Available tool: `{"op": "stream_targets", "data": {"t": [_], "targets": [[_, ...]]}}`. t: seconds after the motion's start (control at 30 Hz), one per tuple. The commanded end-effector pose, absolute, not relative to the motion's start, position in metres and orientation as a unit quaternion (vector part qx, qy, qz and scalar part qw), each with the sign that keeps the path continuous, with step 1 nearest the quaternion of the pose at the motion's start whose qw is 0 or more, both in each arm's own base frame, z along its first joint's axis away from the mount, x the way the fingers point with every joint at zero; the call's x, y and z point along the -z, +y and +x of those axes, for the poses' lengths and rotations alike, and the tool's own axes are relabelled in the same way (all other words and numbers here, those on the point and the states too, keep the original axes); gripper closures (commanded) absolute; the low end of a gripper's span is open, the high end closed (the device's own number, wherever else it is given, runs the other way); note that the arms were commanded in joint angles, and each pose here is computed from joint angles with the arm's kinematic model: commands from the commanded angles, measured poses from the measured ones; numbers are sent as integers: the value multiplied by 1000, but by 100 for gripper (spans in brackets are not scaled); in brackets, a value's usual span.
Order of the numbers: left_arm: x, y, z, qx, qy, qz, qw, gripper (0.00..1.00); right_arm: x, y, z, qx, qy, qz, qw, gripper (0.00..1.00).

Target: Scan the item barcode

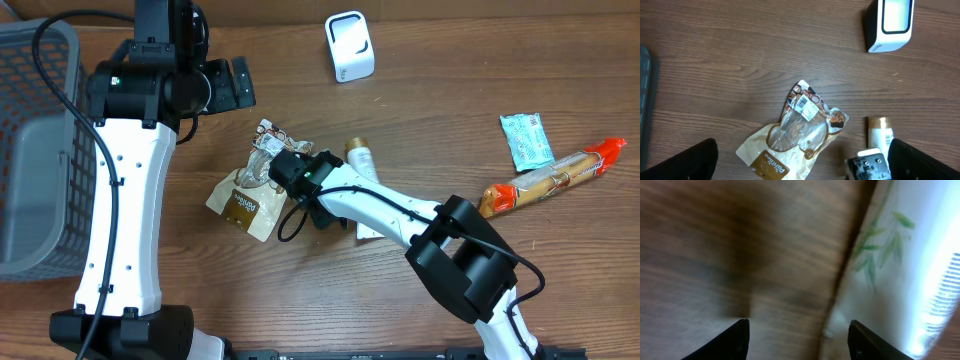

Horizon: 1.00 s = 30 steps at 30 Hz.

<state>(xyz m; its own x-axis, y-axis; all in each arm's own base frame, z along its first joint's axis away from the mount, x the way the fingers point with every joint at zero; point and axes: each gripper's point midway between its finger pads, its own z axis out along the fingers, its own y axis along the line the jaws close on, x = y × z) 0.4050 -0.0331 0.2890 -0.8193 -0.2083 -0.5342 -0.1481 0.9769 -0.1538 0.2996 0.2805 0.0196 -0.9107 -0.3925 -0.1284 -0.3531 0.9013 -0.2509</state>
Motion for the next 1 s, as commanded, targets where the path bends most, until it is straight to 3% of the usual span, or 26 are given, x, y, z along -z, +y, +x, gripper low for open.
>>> {"op": "stream_targets", "data": {"t": [0.0, 0.23, 0.4, 0.63, 0.97], "targets": [[-289, -30, 404, 44, 953, -87, 288, 0, -25, 292, 302, 49, 982, -172, 59, 38], [-289, -30, 404, 44, 953, -87, 287, 0, -96, 289, 340, -12, 986, -126, 110, 34], [-289, -30, 404, 44, 953, -87, 288, 0, -130, 261, 359, -49, 988, -84, 118, 20], [-289, -30, 404, 44, 953, -87, 288, 0, -119, 233, 355, -177, 977, -118, 20, 18], [-289, -30, 404, 44, 953, -87, 287, 0, -66, 211, 343, -287, 952, -108, -21, 13]]}}
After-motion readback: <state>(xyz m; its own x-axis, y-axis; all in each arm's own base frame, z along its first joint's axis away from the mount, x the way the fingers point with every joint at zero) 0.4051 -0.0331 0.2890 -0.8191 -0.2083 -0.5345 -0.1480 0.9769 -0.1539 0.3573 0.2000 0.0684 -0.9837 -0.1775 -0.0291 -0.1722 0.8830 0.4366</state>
